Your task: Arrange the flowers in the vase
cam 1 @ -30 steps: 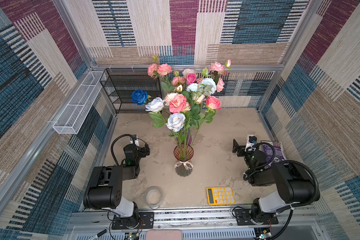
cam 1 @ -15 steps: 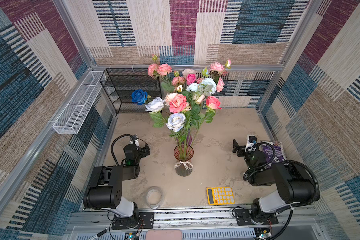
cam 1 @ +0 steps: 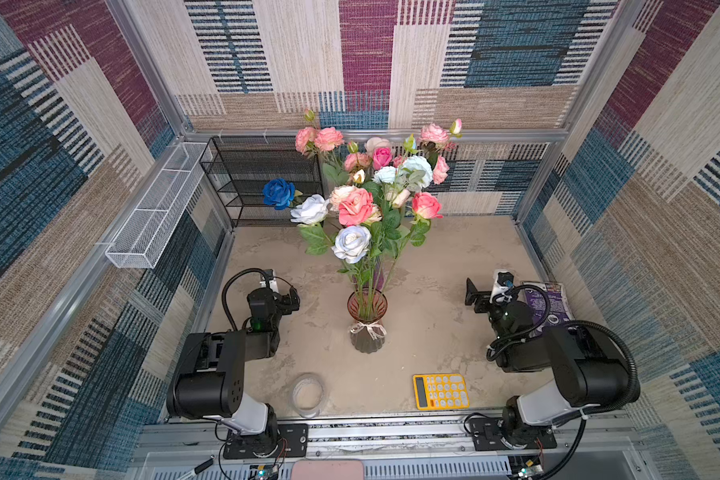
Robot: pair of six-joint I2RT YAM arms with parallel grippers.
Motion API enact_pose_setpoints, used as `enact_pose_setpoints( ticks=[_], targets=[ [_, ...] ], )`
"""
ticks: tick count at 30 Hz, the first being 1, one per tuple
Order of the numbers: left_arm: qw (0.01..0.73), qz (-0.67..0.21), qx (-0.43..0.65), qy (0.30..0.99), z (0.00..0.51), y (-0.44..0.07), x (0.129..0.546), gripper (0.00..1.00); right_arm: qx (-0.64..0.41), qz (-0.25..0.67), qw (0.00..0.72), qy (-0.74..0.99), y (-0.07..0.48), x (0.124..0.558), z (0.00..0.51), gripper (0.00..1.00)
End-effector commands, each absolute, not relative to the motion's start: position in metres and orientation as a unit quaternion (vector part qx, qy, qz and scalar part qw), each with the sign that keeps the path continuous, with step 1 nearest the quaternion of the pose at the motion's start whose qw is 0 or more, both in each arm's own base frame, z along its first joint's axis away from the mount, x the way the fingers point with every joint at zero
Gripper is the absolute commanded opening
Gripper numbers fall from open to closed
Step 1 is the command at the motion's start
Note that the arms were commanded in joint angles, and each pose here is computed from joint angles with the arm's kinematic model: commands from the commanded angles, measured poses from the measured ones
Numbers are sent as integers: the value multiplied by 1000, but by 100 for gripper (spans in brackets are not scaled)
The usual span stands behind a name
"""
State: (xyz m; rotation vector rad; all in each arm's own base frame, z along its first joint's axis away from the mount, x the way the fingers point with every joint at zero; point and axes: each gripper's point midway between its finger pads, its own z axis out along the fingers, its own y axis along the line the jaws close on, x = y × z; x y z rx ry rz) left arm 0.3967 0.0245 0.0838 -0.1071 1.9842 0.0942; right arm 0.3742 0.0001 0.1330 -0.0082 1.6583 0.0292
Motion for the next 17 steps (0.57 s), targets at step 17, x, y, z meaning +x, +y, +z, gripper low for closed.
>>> enact_pose_setpoints(
  ticks=[17],
  targets=[
    [563,40,-45,825,94,25,400,99,-1,15,692,722,0,375,144,100]
  ],
)
